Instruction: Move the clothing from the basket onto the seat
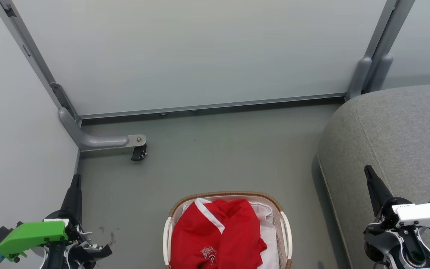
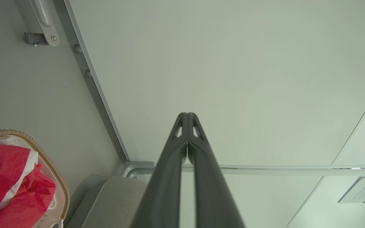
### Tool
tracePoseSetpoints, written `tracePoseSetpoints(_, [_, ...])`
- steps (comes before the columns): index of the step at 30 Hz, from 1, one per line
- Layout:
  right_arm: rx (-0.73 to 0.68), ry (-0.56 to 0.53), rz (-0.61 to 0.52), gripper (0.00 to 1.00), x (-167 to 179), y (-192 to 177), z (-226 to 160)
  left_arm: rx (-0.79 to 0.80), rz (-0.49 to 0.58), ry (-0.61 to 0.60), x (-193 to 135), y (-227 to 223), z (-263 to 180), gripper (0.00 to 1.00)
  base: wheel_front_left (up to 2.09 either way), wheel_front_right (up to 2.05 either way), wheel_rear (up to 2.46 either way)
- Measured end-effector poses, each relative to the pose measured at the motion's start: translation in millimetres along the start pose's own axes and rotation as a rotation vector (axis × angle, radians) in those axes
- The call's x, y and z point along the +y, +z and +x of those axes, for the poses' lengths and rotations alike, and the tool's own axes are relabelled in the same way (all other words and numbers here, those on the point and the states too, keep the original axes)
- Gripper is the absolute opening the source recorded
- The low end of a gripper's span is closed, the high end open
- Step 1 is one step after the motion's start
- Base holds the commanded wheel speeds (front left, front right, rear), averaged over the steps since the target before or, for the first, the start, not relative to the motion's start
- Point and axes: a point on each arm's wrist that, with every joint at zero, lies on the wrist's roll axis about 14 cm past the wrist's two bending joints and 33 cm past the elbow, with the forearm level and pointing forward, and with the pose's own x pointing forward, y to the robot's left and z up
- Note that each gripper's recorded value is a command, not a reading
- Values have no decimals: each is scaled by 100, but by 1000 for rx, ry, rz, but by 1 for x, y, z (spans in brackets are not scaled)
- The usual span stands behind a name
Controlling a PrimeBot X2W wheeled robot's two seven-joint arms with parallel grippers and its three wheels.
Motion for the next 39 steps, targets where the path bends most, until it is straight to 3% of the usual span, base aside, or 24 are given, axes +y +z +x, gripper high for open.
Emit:
tracePoseSetpoints(3, [0,0,0,0,0,0,0,0,0,0,0,0,0,0,0,0,0])
tracePoseSetpoints(4, [0,-2,1,100,-1,0,0,0,-1,3,1,0,0,100,0,0,0])
tracePoseSetpoints(11, [-2,-79,20,100,-27,-5,-10,4,-13,105,34,-5,-15,100,0,0,0])
tracePoseSetpoints(23, [-31,-94,-57,100,-31,-4,-12,8,39,87,29,-16,-13,100,0,0,0])
tracePoseSetpoints(27, [-41,-94,-119,100,-29,-1,-12,14,101,78,25,-20,-12,100,0,0,0])
tracePoseSetpoints(39, [-47,-26,-449,100,-6,0,-9,19,333,27,10,-25,-9,100,0,0,0])
